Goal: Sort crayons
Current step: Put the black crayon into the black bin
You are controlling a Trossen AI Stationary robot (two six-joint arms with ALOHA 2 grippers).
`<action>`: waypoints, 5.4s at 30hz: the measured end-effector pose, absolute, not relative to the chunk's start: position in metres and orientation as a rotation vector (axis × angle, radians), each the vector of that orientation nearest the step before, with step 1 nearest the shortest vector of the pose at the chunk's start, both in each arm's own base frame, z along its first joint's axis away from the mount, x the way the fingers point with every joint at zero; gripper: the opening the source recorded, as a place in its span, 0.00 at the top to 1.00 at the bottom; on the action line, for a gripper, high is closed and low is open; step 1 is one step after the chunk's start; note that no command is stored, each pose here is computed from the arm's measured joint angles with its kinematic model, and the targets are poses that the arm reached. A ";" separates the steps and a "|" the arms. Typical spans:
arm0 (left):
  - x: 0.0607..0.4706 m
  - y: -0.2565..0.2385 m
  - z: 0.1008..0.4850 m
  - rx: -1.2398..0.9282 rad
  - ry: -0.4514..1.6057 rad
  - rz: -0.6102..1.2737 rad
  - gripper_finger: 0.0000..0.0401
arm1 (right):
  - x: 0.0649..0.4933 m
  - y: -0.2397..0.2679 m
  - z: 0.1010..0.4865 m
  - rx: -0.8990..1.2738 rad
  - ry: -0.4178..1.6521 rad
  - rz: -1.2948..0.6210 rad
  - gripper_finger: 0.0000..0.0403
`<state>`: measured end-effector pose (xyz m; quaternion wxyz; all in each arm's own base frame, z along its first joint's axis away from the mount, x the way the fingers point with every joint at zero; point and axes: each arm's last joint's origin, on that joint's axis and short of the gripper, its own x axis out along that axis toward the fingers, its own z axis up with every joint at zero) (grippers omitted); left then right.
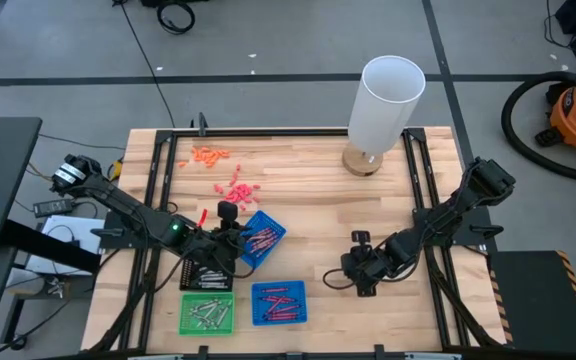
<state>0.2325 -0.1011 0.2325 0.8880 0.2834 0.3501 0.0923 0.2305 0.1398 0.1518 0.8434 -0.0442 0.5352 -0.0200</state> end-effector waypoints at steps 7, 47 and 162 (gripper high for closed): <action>0.233 -0.101 0.233 0.589 0.727 0.192 0.74 | 0.224 0.136 0.135 -0.067 1.107 -0.027 0.70; 0.232 -0.102 0.232 0.554 0.729 0.177 0.74 | 0.234 0.084 0.119 -0.128 1.191 0.097 0.92; 0.275 -0.112 0.228 0.590 0.758 0.092 0.67 | 0.299 0.116 0.224 -0.416 0.790 -0.194 0.89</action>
